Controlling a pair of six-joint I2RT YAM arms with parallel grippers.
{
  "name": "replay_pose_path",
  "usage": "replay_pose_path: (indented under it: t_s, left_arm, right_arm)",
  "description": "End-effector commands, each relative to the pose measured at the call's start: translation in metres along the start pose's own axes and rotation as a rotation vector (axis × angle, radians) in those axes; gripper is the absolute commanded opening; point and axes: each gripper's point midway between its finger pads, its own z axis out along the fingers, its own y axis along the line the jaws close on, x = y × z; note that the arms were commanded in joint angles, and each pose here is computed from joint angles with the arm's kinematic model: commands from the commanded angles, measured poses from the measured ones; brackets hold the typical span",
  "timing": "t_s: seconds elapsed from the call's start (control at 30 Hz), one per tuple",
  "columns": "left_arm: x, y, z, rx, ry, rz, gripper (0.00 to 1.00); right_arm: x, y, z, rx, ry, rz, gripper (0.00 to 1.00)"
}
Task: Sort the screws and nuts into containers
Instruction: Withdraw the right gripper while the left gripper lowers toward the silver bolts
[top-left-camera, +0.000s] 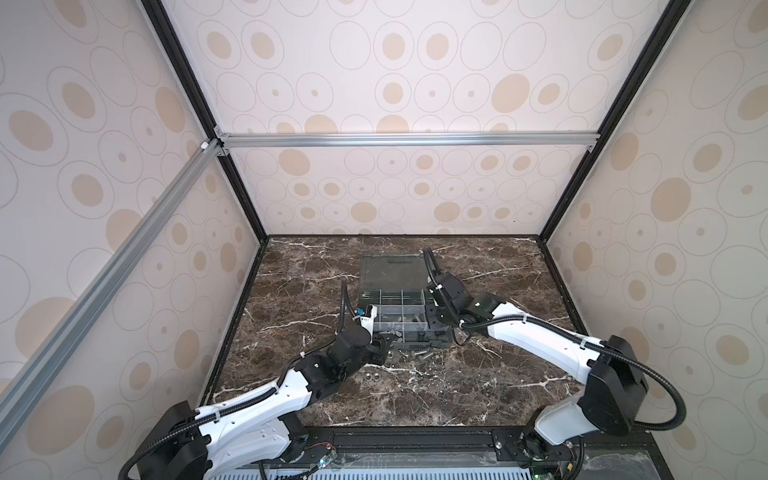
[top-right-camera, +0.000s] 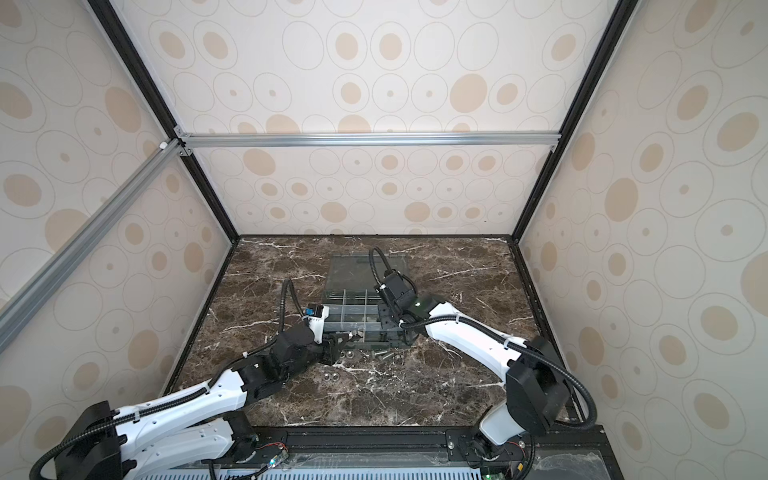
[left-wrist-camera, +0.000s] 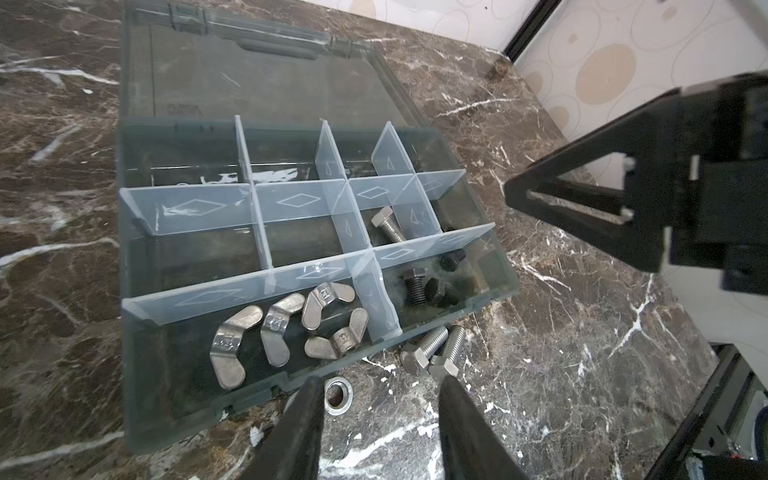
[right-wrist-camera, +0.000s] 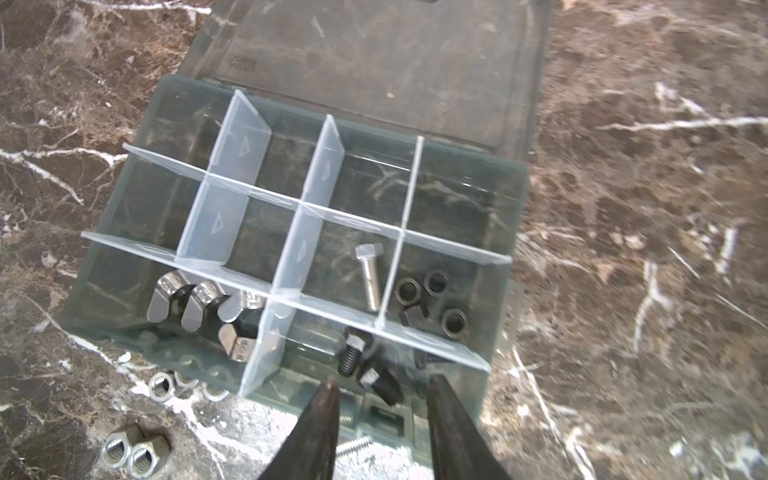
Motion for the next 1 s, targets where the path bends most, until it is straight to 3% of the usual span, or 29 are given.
replay_pose_path:
  t_s: [0.0, 0.43, 0.67, 0.97]
  left_arm:
    - [-0.015, -0.018, 0.006, 0.028, 0.020, 0.077, 0.44]
    - [0.027, -0.078, 0.059, 0.111, 0.282, 0.338, 0.43]
    - [0.059, -0.093, 0.083, 0.125, 0.409, 0.406, 0.43]
    - [0.076, -0.094, 0.100, 0.094, 0.480, 0.456, 0.43]
  right_arm:
    - [0.014, -0.025, -0.013, 0.065, 0.001, 0.047, 0.39]
    - [0.080, -0.091, -0.045, 0.200, -0.023, 0.218, 0.41]
    - [0.102, -0.114, -0.063, 0.238, -0.056, 0.280, 0.42]
    - [0.114, -0.124, -0.072, 0.248, -0.075, 0.319, 0.43]
